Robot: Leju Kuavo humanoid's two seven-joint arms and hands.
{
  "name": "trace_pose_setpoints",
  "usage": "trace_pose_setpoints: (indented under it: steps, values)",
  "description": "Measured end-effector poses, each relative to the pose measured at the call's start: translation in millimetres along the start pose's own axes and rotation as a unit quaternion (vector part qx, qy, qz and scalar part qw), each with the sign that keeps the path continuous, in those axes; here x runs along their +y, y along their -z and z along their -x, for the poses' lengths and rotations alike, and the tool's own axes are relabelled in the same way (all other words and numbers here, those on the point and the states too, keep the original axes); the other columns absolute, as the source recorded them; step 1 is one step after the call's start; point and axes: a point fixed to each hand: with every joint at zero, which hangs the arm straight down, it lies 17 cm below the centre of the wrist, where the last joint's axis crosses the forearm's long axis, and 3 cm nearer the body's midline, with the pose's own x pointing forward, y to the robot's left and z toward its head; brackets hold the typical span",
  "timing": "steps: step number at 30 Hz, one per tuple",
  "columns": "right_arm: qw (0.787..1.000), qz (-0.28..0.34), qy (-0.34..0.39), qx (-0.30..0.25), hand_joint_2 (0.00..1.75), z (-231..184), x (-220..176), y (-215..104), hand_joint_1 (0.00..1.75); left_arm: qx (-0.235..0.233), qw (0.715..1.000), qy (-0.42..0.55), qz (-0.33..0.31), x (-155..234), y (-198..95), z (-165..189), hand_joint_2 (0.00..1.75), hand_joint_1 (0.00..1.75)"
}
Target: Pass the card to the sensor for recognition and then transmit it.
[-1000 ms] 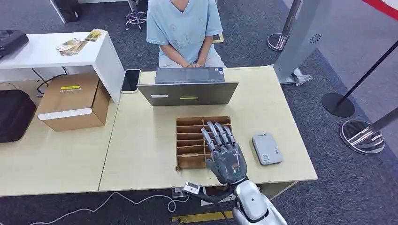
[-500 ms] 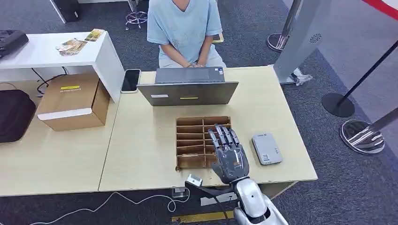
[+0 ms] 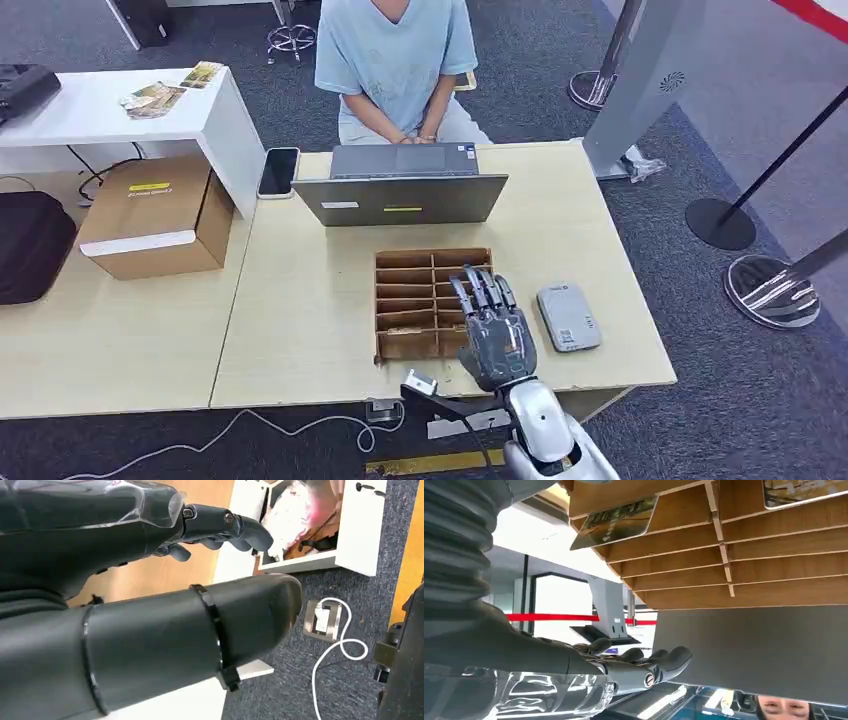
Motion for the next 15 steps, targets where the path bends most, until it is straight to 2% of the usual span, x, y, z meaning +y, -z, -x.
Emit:
trace_pose_setpoints:
  steps: [15]
  values:
    - [0.998,-0.031,-0.023,0.053,1.75,31.5,13.7,-6.2,0.0,0.001,1.0,-0.01,0.0,-0.2,0.0,-0.3,0.0,0.0]
